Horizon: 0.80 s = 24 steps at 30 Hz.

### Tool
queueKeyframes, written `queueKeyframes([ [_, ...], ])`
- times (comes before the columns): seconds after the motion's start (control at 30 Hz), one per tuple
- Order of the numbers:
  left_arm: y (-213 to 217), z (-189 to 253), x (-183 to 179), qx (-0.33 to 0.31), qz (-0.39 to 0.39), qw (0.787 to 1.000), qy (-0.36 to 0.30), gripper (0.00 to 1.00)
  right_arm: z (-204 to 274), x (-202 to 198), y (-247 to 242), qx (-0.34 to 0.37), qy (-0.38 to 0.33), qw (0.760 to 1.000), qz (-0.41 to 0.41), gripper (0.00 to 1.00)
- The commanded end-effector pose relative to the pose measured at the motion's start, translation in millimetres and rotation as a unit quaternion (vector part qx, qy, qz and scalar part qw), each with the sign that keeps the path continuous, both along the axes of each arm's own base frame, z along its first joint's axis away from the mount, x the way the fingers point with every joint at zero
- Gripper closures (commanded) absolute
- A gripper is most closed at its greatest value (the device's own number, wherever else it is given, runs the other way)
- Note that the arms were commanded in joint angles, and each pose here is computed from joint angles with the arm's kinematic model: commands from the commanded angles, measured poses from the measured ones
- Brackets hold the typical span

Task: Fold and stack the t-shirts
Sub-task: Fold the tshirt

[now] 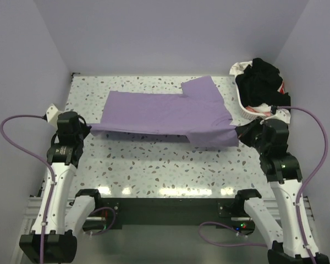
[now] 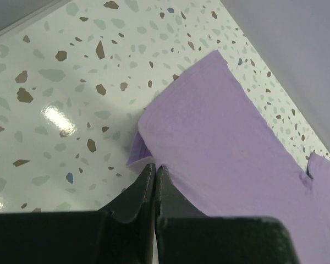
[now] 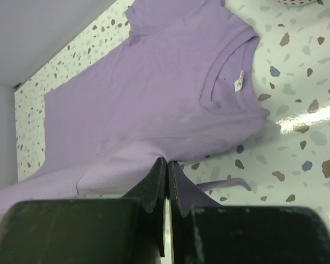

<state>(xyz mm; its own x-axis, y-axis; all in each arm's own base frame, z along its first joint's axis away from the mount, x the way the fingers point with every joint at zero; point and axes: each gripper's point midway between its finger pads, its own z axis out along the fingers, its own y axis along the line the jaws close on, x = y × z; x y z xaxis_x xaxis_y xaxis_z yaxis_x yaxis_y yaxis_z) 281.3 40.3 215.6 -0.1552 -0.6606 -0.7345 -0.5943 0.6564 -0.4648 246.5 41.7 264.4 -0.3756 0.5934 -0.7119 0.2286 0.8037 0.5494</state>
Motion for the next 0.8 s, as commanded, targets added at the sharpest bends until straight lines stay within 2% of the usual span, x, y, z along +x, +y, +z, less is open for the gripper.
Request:
queueKeyframes([
  [0.0, 8.6, 6.3, -18.0, 0.02, 0.013, 1.0, 0.011, 1.0, -2.7, -23.4, -8.6, -0.018, 0.012, 1.0, -0.008, 1.0],
  [0.13, 10.0, 6.7, -27.6, 0.024, 0.016, 1.0, 0.008, 1.0, -4.6, -41.8, -9.7, -0.023, 0.014, 1.0, -0.003, 1.0],
  [0.27, 5.0, -12.3, -19.5, 0.019, 0.0, 1.0, 0.019, 1.0, -27.1, -38.5, -7.5, -0.029, 0.043, 0.999, 0.008, 1.0],
  [0.4, 1.9, -42.9, -1.9, 0.01, -0.008, 0.999, 0.052, 1.0, -60.3, -20.4, -2.3, -0.023, 0.079, 0.996, 0.015, 1.0],
  [0.53, -1.1, -67.8, 27.8, 0.001, -0.015, 0.997, 0.078, 1.0, -88.9, 14.1, -0.4, -0.025, 0.115, 0.993, 0.012, 1.0],
  [0.77, 0.0, -96.8, 74.8, -0.007, -0.01, 0.991, 0.13, 1.0, -111.0, 70.8, 0.2, -0.034, 0.151, 0.988, 0.003, 1.0],
])
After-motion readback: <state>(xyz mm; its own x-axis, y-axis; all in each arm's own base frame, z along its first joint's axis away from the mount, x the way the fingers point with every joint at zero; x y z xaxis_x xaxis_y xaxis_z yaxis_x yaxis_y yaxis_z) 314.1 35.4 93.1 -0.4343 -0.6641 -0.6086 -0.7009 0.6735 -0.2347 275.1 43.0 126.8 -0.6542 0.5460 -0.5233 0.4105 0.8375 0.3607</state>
